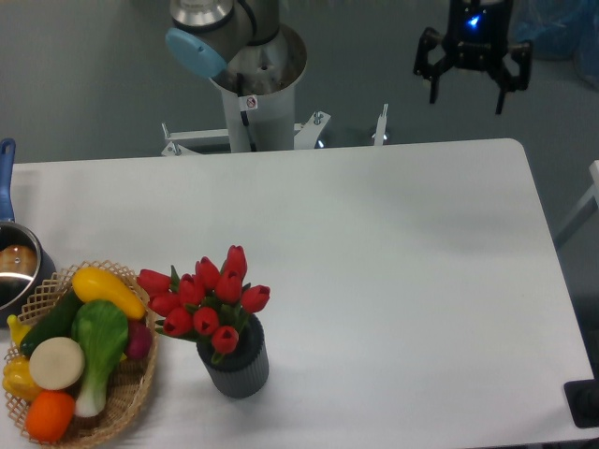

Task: Pick up the flowers from the vase
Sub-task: 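Move the open gripper down toward the red tulip bouquet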

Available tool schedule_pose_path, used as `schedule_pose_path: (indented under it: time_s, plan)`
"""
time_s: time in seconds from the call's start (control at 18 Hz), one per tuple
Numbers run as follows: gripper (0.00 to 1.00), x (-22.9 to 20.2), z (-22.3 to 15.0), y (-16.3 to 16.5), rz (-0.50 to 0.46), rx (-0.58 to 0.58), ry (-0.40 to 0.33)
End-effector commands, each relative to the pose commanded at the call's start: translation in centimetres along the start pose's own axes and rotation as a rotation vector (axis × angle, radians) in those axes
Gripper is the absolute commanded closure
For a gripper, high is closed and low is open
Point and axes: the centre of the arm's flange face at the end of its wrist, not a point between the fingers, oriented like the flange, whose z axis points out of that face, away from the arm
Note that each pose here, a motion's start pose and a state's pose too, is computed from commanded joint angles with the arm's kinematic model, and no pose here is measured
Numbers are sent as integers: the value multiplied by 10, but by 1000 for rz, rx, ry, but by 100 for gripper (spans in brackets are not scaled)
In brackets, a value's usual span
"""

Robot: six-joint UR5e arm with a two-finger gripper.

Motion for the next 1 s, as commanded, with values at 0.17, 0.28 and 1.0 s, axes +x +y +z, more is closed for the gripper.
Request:
schedule_pose_path:
  time_s: [0.17, 0.28, 1.0]
  plan:
    - [0, 3, 5, 0, 0, 4, -2]
    - [0, 2, 1, -5, 11, 12, -18]
    - [0, 26, 36, -32, -45, 270, 101]
